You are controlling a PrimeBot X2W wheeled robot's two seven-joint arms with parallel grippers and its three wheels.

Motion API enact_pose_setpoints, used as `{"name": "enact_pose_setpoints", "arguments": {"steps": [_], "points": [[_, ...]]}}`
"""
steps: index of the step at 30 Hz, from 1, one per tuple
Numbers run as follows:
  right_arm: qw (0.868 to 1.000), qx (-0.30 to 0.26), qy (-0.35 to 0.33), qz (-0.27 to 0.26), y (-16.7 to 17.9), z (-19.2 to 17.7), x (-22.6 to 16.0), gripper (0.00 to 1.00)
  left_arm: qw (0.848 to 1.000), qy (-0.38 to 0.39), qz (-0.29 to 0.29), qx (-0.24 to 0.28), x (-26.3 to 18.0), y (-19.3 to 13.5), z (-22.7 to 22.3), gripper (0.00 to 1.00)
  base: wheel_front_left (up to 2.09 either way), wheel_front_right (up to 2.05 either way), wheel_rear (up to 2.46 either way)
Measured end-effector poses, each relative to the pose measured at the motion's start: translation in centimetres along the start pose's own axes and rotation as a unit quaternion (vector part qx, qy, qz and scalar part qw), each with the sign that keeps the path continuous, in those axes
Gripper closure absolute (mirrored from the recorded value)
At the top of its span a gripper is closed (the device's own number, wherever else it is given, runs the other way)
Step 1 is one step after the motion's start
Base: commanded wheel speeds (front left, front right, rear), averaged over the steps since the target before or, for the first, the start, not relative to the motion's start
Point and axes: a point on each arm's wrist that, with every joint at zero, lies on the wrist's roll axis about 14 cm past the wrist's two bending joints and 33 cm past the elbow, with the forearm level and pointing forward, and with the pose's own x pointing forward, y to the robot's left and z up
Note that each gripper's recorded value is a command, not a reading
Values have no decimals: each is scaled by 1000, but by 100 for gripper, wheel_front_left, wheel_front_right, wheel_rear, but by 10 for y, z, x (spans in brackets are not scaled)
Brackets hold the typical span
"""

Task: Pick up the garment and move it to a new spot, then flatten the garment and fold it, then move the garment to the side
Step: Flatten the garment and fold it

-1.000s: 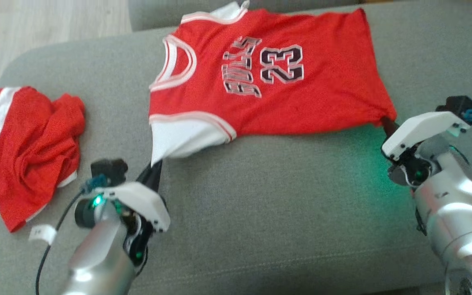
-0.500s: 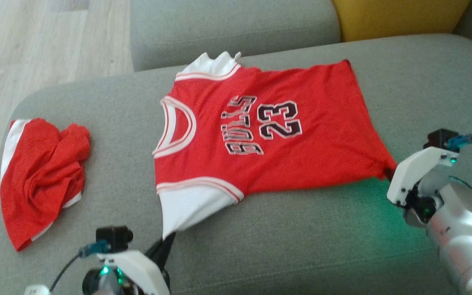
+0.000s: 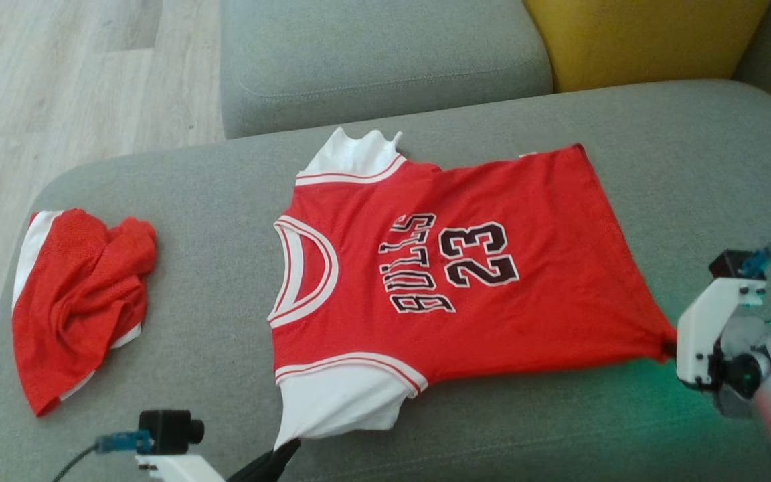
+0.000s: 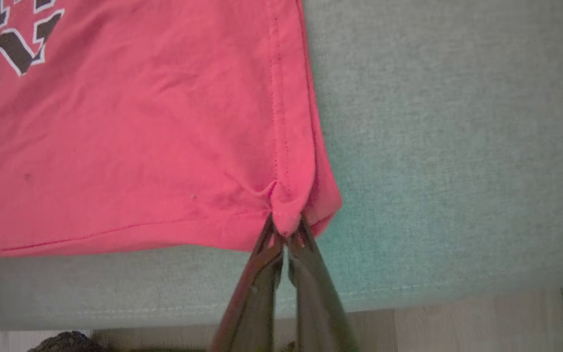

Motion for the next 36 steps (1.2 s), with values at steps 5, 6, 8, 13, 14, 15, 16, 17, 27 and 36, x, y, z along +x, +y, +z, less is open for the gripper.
{"name": "enact_pose_setpoints", "arguments": {"steps": [5, 6, 8, 13, 14, 15, 16, 17, 27, 36], "points": [[998, -15, 63, 5, -9, -31, -7, 100, 999, 46, -18, -2, -18, -6, -10, 100, 0, 0, 0], [997, -17, 75, 5, -12, -36, -9, 100, 998, 61, -19, -5, -20, -6, -17, 100, 0, 0, 0], [995, -22, 95, 7, -15, -45, -13, 100, 996, 88, -24, -10, -26, -9, -30, 100, 0, 0, 0], [996, -20, 85, 16, -18, -40, -23, 100, 996, 85, -28, -10, -28, -10, -27, 100, 0, 0, 0], [997, -17, 77, 19, -17, -34, -24, 100, 997, 77, -28, -9, -27, -10, -23, 100, 0, 0, 0], [997, -16, 72, 22, -16, -30, -26, 100, 997, 73, -29, -10, -25, -10, -20, 100, 0, 0, 0], [997, -15, 68, 24, -15, -26, -27, 100, 997, 68, -31, -13, -24, -11, -16, 100, 0, 0, 0], [998, -12, 61, 26, -14, -20, -28, 100, 997, 62, -33, -19, -21, -12, -13, 100, 0, 0, 0], [999, 18, 44, 26, -3, 2, -22, 100, 997, -18, -62, -37, 14, -28, 61, 100, 0, 0, 0], [1000, 24, -3, 17, 16, 55, 4, 100, 998, -51, -26, -34, 57, -3, 105, 100, 0, 0, 0]]}}
